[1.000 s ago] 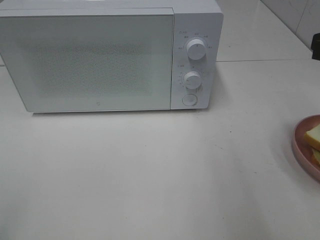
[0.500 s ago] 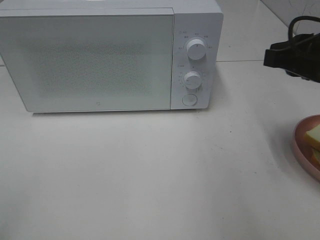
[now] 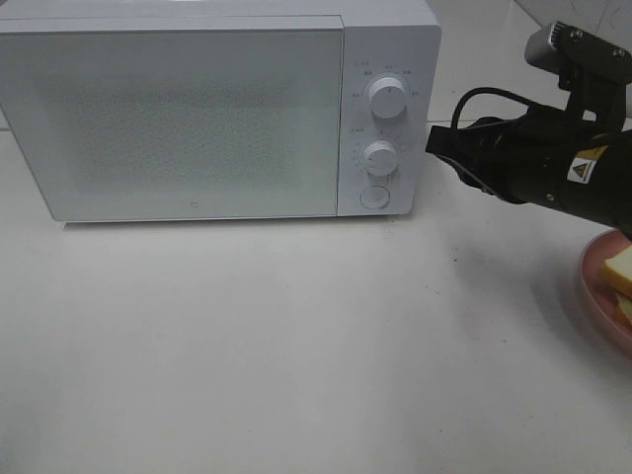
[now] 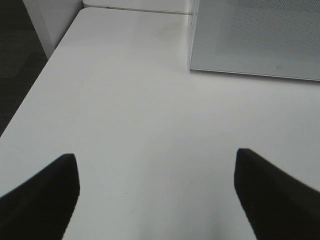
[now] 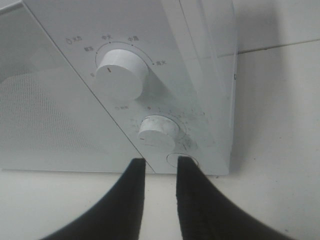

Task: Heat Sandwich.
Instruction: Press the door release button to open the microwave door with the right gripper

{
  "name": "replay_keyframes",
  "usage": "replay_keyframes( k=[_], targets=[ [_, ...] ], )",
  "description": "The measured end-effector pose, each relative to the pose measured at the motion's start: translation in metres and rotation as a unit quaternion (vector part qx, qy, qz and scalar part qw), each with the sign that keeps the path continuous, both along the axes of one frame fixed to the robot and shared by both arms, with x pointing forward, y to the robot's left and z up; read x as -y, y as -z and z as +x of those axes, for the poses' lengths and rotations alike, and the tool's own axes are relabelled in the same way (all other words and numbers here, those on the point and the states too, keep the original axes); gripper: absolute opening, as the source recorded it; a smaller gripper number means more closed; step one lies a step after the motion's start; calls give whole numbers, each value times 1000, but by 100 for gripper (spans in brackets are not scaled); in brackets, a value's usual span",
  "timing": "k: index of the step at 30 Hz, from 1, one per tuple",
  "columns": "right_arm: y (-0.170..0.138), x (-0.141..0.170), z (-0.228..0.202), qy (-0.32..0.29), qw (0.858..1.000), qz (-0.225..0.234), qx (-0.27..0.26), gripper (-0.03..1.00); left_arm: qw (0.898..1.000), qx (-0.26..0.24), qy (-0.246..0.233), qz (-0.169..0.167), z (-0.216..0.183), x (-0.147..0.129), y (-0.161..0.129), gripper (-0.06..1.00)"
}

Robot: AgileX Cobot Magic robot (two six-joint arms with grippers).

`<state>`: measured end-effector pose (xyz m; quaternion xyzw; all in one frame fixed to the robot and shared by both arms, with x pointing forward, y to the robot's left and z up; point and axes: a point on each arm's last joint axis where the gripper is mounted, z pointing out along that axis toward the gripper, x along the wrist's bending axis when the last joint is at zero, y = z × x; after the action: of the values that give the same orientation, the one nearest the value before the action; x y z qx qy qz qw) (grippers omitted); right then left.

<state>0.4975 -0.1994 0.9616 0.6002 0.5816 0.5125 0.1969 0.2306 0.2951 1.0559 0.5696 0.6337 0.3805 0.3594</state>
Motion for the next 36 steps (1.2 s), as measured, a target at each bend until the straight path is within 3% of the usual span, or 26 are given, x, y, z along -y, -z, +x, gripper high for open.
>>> replay_keyframes(
  k=[10,18,25,36],
  targets=[
    [36,-9,15,21,994,103,-27,24,1000,0,0,0,0,0,0,80],
    [58,-12,19,19,992,117,-36,24,1000,0,0,0,0,0,0,80],
    [75,-14,20,21,991,123,-52,1,1000,0,0,0,0,0,0,80],
    [77,-16,24,22,989,139,-48,1,1000,0,0,0,0,0,0,80]
  ],
)
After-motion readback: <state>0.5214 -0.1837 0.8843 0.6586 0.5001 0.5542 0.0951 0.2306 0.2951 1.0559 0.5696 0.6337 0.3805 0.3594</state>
